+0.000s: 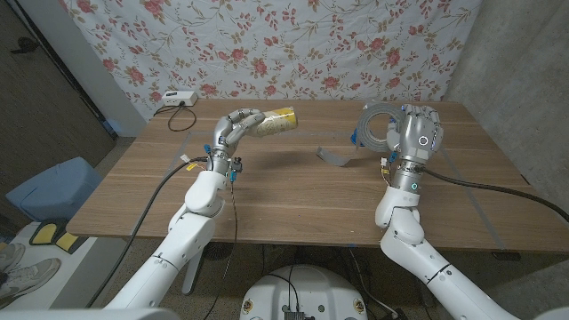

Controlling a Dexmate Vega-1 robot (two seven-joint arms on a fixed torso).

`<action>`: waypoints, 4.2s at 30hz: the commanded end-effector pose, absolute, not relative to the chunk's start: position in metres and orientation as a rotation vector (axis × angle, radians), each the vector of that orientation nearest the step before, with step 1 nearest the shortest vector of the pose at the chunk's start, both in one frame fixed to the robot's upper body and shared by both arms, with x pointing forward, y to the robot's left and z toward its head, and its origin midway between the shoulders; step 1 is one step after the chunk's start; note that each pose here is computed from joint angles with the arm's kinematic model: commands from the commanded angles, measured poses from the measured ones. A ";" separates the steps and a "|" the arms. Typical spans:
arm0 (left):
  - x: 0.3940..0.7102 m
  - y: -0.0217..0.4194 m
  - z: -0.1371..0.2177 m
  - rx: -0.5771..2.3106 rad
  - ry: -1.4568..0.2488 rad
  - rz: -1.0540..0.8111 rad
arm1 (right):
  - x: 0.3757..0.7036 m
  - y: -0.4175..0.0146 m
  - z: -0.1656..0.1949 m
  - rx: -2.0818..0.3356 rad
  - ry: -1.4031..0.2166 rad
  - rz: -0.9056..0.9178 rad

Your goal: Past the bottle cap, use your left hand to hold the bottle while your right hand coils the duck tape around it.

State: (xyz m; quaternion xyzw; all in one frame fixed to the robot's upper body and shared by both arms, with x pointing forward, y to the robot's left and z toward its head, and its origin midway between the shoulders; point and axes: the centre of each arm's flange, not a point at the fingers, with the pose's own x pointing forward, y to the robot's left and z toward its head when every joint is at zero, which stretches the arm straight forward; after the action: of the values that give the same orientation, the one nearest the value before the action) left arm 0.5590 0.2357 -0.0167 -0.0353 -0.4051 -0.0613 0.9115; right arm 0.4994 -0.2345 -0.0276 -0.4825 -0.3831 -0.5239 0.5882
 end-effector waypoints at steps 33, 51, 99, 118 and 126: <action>0.564 0.240 -0.015 -0.085 -0.841 -0.146 | 0.496 -0.118 0.142 -1.344 -0.919 -1.338; 0.573 0.222 -0.008 -0.056 -0.839 -0.176 | 0.468 -0.076 0.174 -1.381 -0.772 -1.428; 0.609 0.135 -0.033 0.050 -0.844 0.121 | 0.430 -0.005 0.221 -1.429 -0.561 -1.507; 0.623 0.114 -0.024 0.005 -0.934 0.295 | 0.428 -0.016 0.213 -1.458 -0.582 -1.495; 0.621 0.121 -0.017 0.027 -0.940 0.338 | 0.437 -0.037 0.213 -1.456 -0.534 -1.520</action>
State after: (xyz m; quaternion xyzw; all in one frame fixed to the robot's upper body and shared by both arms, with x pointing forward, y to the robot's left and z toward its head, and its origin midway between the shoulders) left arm 0.6215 0.1201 -0.0256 0.0068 -0.4408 0.1287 0.8883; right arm 0.4307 -0.0160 0.2145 -0.5928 -0.2359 -0.6109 0.4688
